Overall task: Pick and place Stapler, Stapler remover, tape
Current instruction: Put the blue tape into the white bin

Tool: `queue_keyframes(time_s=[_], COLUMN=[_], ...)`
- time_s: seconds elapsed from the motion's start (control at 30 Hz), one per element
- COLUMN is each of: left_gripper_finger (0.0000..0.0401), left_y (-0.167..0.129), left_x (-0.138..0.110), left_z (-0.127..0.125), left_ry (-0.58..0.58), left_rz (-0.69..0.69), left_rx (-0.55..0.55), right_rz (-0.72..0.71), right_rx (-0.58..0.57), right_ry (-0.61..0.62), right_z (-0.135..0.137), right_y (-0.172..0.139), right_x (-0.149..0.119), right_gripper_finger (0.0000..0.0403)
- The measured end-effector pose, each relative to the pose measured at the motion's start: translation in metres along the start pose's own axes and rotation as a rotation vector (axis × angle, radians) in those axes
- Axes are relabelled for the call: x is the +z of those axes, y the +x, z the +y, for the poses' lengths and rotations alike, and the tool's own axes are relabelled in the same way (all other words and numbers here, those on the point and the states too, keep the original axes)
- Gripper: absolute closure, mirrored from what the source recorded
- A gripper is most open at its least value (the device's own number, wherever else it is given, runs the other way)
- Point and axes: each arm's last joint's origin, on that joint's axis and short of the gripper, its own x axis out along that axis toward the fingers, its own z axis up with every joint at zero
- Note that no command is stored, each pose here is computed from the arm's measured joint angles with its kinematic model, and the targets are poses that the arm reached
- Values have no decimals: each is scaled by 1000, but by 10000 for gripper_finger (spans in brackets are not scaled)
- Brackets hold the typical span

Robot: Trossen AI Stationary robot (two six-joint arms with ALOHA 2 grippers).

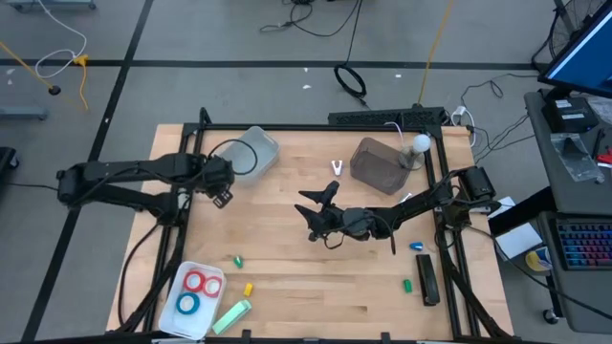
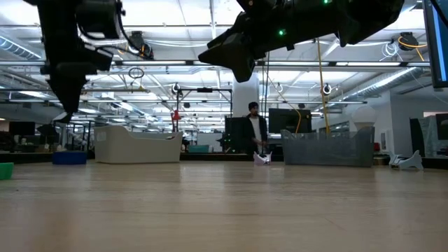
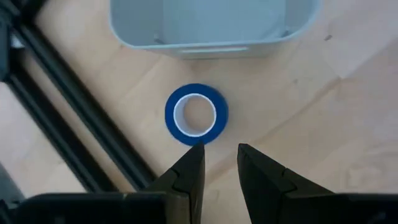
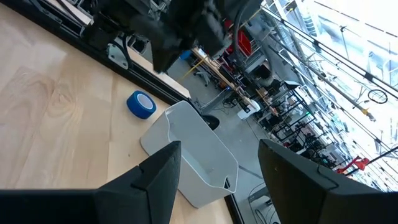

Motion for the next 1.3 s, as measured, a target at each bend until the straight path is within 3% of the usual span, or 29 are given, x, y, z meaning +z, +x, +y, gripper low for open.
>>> queue_keyframes(time_s=[0.33,0.8,1.0,1.3], left_gripper_finger=[304,298,267,240], left_y=[44,71,84,87], left_x=[6,19,22,25], left_z=[19,24,20,22], left_ry=[-86,-102,-93,-113], left_rz=[61,160,227,206], left_rx=[-95,-177,-163,-86], right_rz=[3,35,40,40], right_rx=[-2,-36,-35,-34], right_ry=[-1,0,-4,-19], right_z=[0,-1,-1,-1], right_y=[0,0,0,0], right_x=[0,-1,-2,-2], right_gripper_finger=[195,195,195,195])
